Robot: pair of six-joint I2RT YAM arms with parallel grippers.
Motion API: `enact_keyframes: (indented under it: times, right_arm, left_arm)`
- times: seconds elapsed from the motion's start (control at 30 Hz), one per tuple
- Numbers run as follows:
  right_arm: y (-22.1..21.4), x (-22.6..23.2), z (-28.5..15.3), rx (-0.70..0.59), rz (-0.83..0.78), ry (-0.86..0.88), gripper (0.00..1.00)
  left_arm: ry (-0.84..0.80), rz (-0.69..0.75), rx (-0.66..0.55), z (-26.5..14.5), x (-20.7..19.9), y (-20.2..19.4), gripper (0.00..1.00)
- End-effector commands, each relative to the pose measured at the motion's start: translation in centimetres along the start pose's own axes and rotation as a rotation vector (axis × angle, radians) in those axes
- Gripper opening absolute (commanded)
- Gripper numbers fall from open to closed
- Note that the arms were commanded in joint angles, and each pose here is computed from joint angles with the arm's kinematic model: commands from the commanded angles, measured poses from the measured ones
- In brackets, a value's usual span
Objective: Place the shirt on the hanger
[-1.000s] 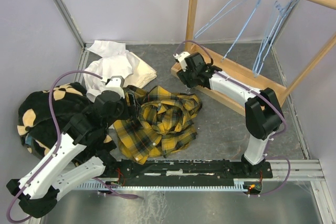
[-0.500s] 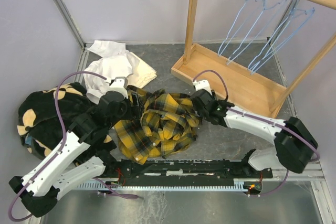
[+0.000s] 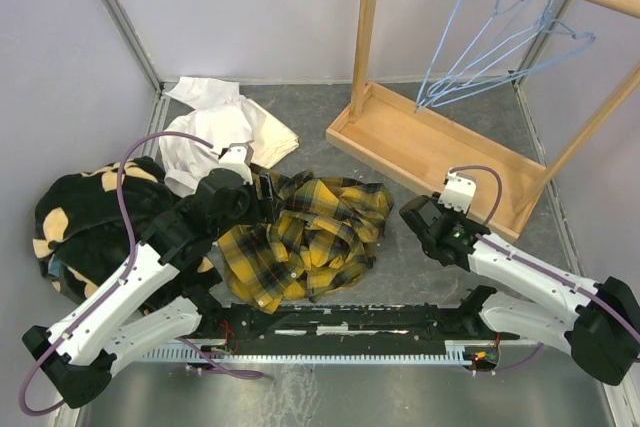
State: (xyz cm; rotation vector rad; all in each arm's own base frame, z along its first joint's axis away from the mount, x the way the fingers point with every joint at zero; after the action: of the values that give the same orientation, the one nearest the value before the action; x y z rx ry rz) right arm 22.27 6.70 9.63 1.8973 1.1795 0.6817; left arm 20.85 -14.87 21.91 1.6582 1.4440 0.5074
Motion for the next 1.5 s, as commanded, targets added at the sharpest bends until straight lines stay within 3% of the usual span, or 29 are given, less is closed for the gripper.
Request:
enact_keyframes:
  times: [0.0,0.5,0.63,0.9,1.3,1.47]
  right_arm:
    - [0.0,-1.7,1.6,0.010,0.109,-0.095,0.45]
    - [-0.5,-4.3,7.8,0.196,0.231,-0.201,0.47]
    - [0.7,-5.2,10.6,0.224,0.260,-0.213,0.48]
    - [4.5,-2.7,15.9,0.302,0.267,-0.134,0.49]
    - [9.3,-2.3,22.3,0.320,0.193,-0.080,0.52]
    - [10.7,-1.7,22.8,0.295,0.198,-0.014,0.56]
  left_arm:
    - [-0.036,-0.029,-0.046,0.0,-0.8,1.2,0.78]
    - [-0.028,-0.039,-0.053,-0.7,-0.5,1.3,0.78]
    - [-0.019,-0.035,-0.055,-0.9,-0.3,1.4,0.78]
    - [-0.006,-0.023,-0.063,-1.1,-0.3,2.2,0.78]
    - [0.000,-0.023,-0.056,-0.9,-0.4,2.4,0.78]
    - [0.018,-0.001,-0.048,-0.5,-0.3,2.6,0.79]
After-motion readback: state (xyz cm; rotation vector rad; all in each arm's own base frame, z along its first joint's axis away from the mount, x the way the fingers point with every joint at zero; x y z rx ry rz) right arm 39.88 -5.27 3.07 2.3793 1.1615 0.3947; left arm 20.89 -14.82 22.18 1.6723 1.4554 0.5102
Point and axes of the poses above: each gripper's point midway between its finger pads, its own z axis out along the fingers, its own x axis along the line the jaws close on, y = z × x, the point moved 1 cm from there along -z, back along the fingers, and after that the axes turned 5 degrees about z, right-handed, at the moved point
